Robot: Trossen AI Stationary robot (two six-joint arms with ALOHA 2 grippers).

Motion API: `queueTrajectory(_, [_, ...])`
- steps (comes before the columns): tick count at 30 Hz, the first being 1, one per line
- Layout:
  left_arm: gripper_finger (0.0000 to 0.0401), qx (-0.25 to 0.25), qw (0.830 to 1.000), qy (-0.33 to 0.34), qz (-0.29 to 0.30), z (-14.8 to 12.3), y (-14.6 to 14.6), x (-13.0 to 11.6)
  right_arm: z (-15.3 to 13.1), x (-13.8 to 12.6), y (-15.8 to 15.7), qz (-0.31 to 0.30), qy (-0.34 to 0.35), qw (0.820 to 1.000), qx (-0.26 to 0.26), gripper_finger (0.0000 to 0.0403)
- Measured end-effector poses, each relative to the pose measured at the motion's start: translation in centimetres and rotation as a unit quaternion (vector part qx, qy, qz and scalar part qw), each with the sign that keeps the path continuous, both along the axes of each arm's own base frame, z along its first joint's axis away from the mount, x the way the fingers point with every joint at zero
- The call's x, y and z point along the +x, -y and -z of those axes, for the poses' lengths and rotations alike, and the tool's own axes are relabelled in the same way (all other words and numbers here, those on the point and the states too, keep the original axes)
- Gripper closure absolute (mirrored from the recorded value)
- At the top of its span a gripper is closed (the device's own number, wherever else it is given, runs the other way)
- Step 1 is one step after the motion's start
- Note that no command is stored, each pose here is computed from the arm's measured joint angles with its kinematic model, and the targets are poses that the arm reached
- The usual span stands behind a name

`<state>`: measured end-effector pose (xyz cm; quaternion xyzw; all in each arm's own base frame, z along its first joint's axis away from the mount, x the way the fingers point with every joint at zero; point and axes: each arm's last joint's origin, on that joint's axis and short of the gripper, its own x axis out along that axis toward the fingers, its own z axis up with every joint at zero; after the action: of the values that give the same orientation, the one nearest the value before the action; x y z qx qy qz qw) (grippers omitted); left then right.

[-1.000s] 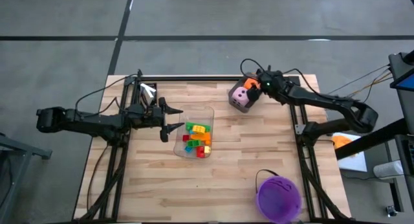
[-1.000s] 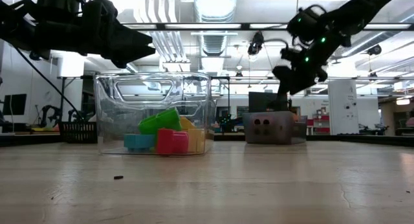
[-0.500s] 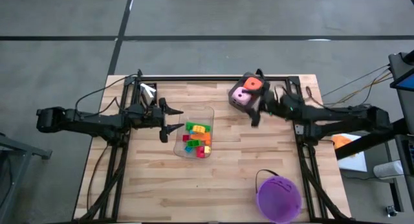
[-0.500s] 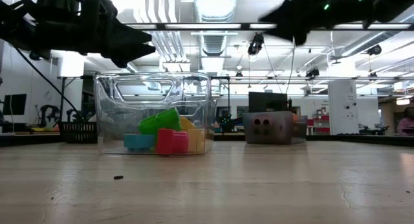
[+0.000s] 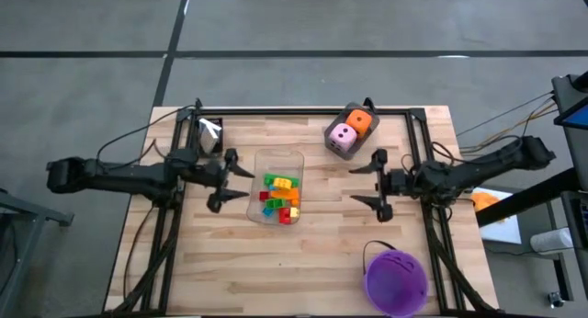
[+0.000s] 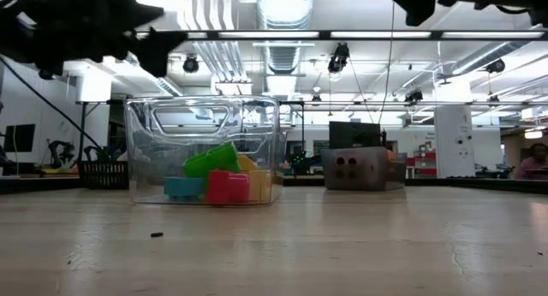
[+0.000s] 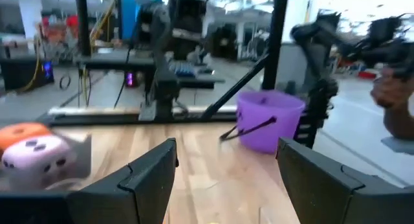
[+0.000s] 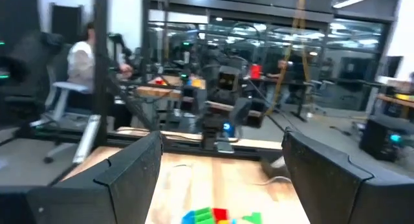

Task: Pick & Place Toys
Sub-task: Return to Home Position

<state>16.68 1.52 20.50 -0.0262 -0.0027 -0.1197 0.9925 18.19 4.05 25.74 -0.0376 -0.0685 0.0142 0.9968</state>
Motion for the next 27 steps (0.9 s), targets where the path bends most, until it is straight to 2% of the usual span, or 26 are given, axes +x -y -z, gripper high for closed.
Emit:
queueTrajectory(3, [0.0135,0.000,1.000,0.025,-0.003,0.2,0.2,-1.6,0.2,-1.1,-0.7,-0.014,0.003,1.000,0.002,0.0092])
queueTrajectory(8, [0.0135,-0.014,0.998,0.047,-0.033,1.7,0.4,-4.0,0.3,-2.8,-1.0,-0.002,0.022,1.000,0.004,0.0092])
queueTrajectory(14, [0.0135,-0.016,0.995,0.002,-0.097,3.4,0.3,-5.6,1.1,-3.8,-1.2,-0.019,0.016,1.000,-0.003,0.0092])
queueTrajectory(19, [0.0135,-0.014,0.995,0.001,-0.102,3.6,0.5,-6.6,2.5,-4.6,-1.0,0.001,-0.011,1.000,-0.011,0.0092])
queueTrajectory(23, [0.0135,-0.010,0.994,0.011,-0.108,3.4,0.5,-7.1,3.7,-5.6,-0.8,-0.007,-0.009,1.000,-0.010,0.0092])
queueTrajectory(27, [0.0135,0.003,0.991,-0.025,-0.133,3.5,0.4,-7.2,4.8,-6.8,-0.5,-0.023,0.008,1.000,-0.003,0.0092])
